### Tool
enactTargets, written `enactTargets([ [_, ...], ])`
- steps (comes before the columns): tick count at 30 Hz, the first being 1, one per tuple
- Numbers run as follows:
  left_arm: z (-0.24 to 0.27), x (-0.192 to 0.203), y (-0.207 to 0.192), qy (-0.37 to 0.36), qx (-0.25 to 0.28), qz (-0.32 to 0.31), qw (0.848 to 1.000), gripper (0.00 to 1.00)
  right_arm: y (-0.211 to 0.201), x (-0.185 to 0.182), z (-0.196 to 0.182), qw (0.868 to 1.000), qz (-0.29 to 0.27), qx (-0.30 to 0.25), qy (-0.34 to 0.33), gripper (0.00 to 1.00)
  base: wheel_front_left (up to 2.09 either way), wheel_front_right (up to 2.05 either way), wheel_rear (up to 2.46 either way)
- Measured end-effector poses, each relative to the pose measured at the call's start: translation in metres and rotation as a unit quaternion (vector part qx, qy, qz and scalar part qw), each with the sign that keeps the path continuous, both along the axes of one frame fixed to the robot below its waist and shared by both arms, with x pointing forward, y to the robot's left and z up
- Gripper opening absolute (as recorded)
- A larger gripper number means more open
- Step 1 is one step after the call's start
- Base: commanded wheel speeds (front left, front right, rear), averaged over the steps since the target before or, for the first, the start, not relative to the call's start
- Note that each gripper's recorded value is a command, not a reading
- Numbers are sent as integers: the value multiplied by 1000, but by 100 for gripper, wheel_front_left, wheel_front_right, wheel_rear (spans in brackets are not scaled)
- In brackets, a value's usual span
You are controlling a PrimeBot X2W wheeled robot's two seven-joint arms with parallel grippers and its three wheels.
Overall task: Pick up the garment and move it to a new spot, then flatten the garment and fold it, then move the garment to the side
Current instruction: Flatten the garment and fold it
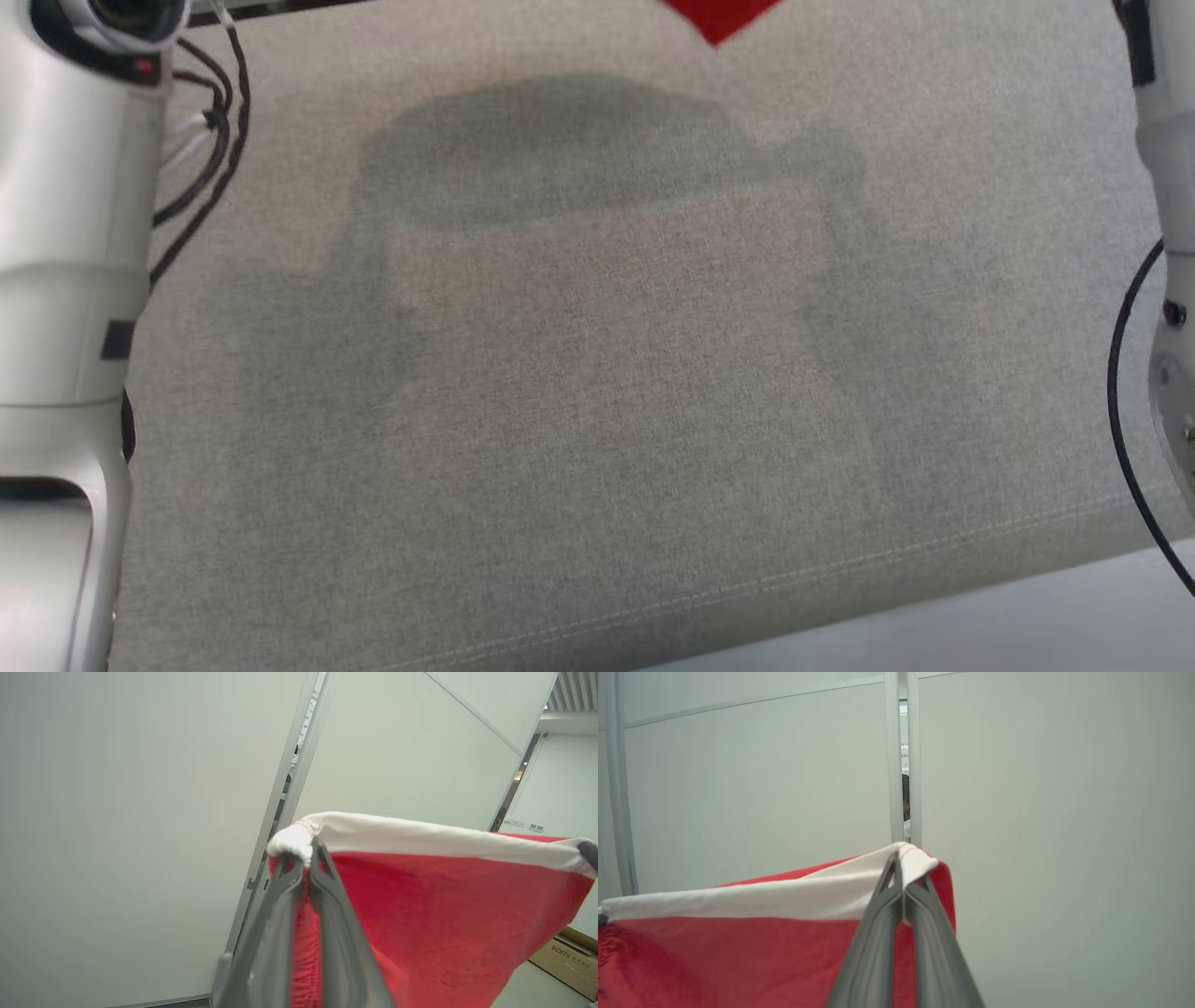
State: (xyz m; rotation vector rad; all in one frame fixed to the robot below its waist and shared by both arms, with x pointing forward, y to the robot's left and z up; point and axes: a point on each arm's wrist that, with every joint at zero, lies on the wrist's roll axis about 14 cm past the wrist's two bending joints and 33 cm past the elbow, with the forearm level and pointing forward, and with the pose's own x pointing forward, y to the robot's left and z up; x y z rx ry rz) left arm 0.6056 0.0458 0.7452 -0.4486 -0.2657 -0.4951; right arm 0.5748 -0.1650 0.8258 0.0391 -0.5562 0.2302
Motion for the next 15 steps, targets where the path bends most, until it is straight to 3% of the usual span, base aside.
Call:
enactTargets([
  [3, 3, 19, -6, -33, -13, -5, 999, 0, -10, 14, 2, 999, -14, 12, -32, 0, 0, 0, 0],
  [7, -30, 48, -9, -20, -36, -5, 999, 0, -13, 40, -37, 1000, -14, 27, -4, 0, 0, 0, 0],
  [11, -117, 71, -12, 59, -34, -7, 998, 0, -7, 60, -126, 997, -3, 11, 81, 0, 0, 0, 0],
  [15, -212, 66, -25, 158, -41, -26, 986, 0, -1, 52, -223, 985, 16, 13, 173, 0, 0, 0, 0],
])
